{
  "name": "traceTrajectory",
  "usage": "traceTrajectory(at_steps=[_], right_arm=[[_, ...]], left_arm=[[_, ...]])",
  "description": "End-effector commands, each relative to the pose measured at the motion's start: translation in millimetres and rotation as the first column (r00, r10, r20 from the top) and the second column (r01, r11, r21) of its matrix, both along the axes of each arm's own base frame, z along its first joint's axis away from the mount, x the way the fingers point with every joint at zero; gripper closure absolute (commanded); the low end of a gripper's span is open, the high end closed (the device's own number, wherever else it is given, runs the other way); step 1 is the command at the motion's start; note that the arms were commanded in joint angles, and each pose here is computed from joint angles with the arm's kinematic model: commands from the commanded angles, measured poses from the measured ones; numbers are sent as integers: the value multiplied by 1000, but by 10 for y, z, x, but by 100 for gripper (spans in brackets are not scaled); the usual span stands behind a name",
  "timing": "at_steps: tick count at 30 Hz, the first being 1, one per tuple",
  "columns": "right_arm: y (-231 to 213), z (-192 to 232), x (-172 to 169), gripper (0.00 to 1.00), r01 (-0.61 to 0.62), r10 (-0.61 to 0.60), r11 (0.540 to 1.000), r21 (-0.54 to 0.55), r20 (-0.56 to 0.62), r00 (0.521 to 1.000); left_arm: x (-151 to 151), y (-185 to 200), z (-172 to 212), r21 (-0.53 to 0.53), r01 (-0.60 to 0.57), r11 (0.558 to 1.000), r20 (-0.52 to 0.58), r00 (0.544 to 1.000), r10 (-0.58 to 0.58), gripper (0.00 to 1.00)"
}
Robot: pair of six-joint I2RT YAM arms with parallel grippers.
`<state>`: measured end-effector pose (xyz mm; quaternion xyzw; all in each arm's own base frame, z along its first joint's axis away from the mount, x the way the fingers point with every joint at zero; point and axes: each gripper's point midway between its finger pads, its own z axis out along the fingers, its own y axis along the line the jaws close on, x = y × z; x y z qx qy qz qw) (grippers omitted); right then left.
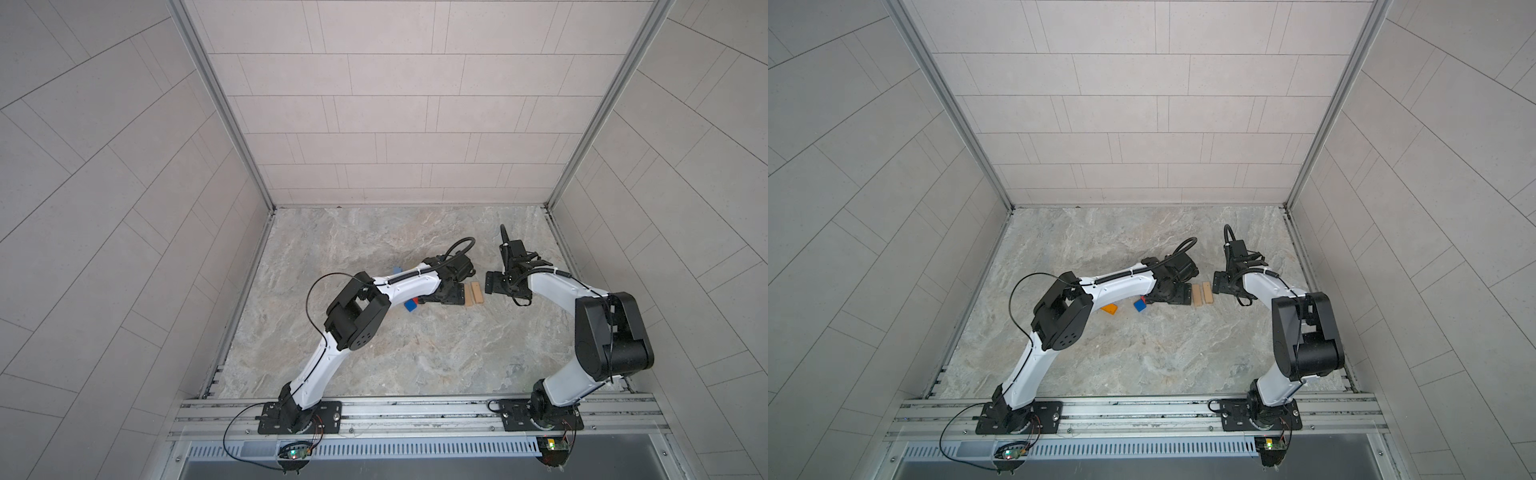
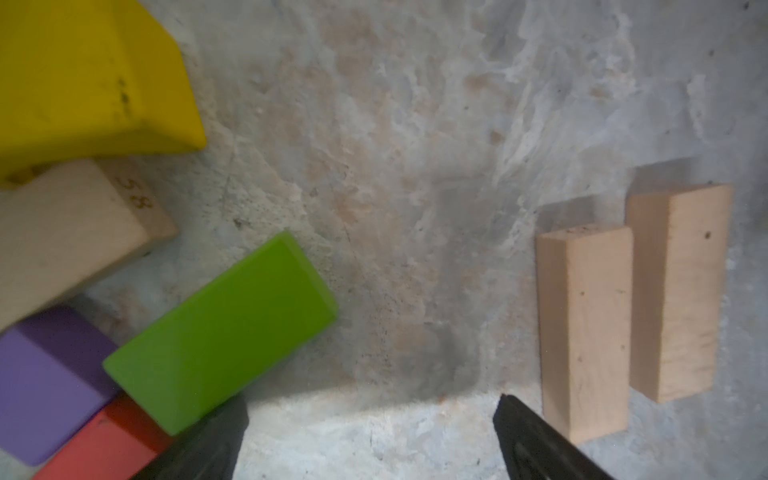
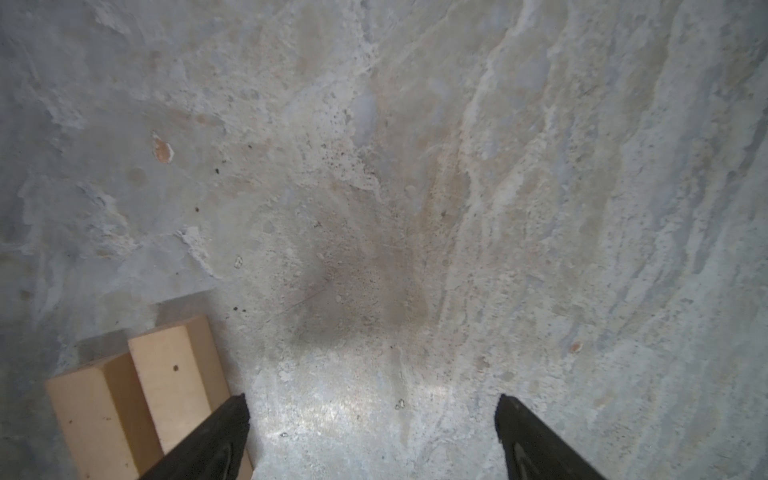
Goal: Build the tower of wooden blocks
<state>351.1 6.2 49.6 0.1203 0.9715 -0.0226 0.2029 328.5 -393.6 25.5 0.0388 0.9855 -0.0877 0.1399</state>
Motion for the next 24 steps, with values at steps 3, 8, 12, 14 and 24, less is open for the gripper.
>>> traceTrajectory(at_steps=[3, 8, 12, 14, 24], right_arm=[[45, -77, 21, 6, -7, 8, 1000, 28, -13, 1000], [48, -141, 11, 7, -8, 9, 1000, 28, -33, 999], [48, -161, 10, 7, -6, 7, 1000, 28, -39, 999], [43, -176, 4, 7, -4, 5, 1000, 26, -44, 999], [83, -243, -3, 8, -9, 12, 999, 48, -62, 998]], left_arm=[[21, -80, -55, -16, -21, 1000, -17, 1000, 21, 0], [55, -107, -83, -10, -24, 1000, -15, 1000, 24, 0], [72, -94, -124, 9, -34, 999, -12, 999, 34, 0], [87, -65, -139, 30, -37, 999, -4, 999, 37, 0], [116, -63, -234, 52, -41, 998, -5, 999, 41, 0]])
